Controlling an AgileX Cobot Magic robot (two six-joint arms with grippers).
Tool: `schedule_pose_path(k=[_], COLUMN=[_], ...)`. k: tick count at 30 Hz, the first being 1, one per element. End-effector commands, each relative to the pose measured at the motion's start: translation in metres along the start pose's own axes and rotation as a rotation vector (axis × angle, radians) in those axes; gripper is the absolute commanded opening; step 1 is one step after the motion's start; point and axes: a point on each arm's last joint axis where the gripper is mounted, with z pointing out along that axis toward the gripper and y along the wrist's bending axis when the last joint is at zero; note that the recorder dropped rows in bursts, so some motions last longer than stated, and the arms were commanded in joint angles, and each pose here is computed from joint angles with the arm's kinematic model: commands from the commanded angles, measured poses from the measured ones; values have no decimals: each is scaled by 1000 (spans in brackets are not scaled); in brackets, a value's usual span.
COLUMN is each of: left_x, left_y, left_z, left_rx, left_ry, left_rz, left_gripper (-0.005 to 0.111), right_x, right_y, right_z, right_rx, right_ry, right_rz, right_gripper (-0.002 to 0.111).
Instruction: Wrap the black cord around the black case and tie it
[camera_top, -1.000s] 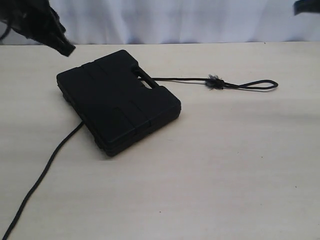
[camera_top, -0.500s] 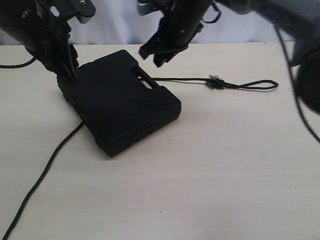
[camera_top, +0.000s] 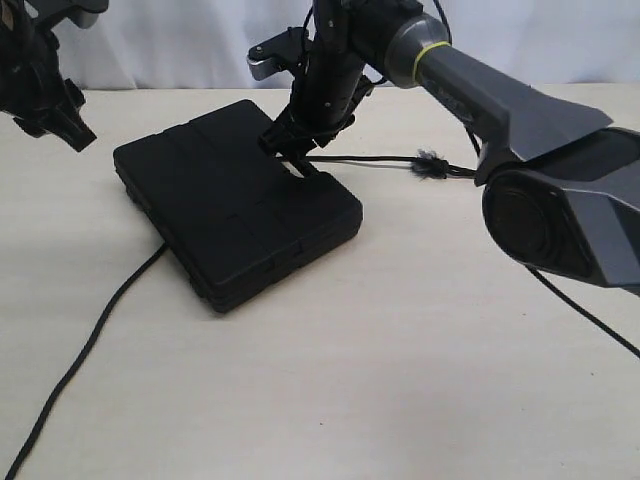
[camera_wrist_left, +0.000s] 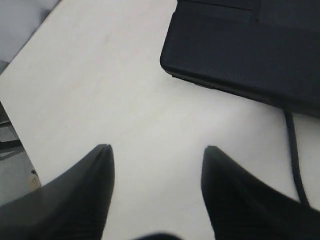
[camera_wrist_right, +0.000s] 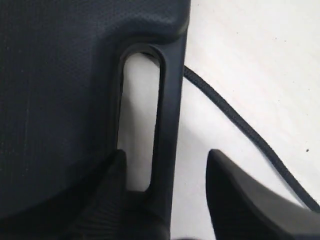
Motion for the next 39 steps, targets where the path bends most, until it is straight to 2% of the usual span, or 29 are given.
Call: schedule_pose_path(k=[1,10,13,14,15,21,28,39], left_x=[-4,-5,-6,-6,-6,-8,-8,-8], left_y=[0,-1,-1,-1,-1,-3,-3,-4], left_z=[-1,-1,-1,-1,-1,-2,-2,-2], left_rx=[15,25,24,25,26,52,51,56], left_ry=[-38,-51,-59,-61,-62,-78,-81,-79], left_rz=[-39,-35,-36,-38,-39,-67,-68,-70], left_gripper=[52,52,52,52,52,52,52,52], right_x=[-3,1,2,2,2,15,26,40], right_y=[-2,-1,-2,-2,-5,-28,-53,-48], right_z=[4,36,38,38,38,37,34,-1], right_rx=[2,4,4,12,27,127,176,174], right_ry=[-33,-40,-39,-38,-37,43,93,148], right_rz=[11,22,85,116,161,353,437,529], right_gripper=[47,45,25,12,5,4,4,4])
